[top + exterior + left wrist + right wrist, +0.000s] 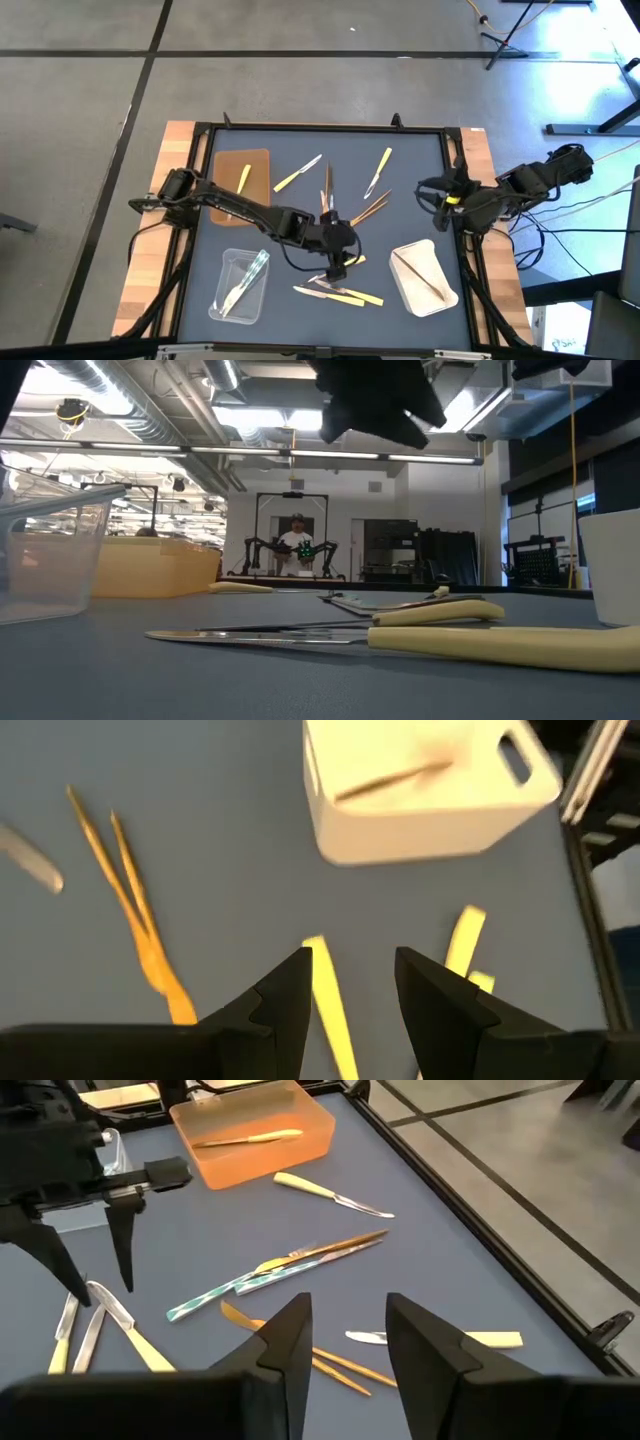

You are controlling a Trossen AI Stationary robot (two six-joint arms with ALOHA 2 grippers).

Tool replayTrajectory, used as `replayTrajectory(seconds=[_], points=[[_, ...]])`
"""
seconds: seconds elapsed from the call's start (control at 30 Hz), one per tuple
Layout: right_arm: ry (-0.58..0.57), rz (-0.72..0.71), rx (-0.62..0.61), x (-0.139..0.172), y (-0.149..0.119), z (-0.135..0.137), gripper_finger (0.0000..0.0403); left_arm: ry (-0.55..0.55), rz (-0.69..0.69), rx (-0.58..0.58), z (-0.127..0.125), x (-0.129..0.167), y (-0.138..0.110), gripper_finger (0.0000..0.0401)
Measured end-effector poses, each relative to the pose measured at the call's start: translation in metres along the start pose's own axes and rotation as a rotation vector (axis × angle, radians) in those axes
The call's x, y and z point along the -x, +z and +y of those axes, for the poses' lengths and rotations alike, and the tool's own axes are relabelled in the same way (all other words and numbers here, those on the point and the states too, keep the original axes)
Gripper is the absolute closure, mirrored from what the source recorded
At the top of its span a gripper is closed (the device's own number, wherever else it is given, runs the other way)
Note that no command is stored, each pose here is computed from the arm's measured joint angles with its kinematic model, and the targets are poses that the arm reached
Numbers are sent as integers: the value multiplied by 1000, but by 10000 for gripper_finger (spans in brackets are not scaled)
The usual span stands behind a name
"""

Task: Sort silverware by color (type)
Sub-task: Put the yellow knife into the orange bin

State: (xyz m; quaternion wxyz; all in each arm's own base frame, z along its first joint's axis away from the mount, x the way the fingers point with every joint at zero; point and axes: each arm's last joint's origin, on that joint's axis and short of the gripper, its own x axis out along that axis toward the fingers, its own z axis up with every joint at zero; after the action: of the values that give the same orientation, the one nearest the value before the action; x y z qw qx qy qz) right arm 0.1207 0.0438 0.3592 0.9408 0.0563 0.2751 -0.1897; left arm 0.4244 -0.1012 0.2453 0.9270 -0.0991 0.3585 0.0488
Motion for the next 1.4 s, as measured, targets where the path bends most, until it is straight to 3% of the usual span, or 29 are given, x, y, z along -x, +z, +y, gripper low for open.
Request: replayTrajectory(seconds=[0.57,0.9,1.13,1.4], points=[[-76,-24,45,-13,3,13,285,19,-22,-21,-26,7,-11,262],[-41,-80,35,-20,11,26,285,48,-47,-26,-45,8,-21,262],[-31,-96,17,-20,13,27,285,86,-5,-60,-52,-23,-44,262],[-28,-101,16,-20,14,27,285,131,52,-71,-43,-60,-65,262]])
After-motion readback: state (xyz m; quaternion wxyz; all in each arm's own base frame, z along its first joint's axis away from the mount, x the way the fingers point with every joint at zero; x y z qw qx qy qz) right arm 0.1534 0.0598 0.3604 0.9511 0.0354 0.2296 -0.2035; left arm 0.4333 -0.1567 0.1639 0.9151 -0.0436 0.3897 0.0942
